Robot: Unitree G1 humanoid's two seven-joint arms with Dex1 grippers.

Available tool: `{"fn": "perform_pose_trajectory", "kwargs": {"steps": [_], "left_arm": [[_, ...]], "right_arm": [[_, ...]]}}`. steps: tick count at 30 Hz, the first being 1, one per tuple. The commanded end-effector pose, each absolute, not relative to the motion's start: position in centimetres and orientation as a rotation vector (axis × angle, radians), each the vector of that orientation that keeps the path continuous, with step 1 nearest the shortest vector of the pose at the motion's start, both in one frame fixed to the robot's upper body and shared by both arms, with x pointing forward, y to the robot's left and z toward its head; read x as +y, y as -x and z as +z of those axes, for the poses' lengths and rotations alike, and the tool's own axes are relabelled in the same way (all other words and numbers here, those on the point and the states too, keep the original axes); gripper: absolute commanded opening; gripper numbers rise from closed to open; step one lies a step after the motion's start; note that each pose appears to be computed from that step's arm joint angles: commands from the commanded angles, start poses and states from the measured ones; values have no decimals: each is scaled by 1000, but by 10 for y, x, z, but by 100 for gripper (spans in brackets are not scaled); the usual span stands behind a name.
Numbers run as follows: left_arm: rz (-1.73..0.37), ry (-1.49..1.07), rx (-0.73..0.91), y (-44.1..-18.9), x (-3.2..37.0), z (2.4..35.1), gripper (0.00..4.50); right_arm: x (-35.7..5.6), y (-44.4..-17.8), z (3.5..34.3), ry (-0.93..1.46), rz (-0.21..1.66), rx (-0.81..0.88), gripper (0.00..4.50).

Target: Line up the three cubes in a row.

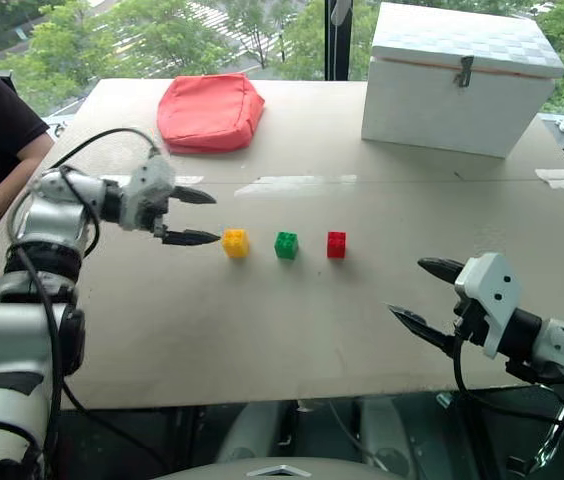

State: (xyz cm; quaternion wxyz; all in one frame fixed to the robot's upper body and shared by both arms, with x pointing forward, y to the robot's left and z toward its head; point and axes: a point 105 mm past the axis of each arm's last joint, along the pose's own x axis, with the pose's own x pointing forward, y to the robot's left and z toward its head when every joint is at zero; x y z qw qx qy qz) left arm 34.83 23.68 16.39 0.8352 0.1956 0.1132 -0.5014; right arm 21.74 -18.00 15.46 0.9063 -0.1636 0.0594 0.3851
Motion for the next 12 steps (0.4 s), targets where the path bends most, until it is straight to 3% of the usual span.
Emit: {"fn": "perform_pose_trajectory", "kwargs": {"steps": [1, 5, 12], "left_arm": [[-879, -256, 112, -315, 232, 184, 443], [-737, -130, 149, -262, 227, 156, 443], [-581, -14, 246, -203, 234, 119, 443]], "right_arm": [[-197, -221, 160, 363, 724, 82, 420], [-213, -220, 148, 333, 723, 128, 420], [-239, -214, 138, 322, 720, 188, 420]]}}
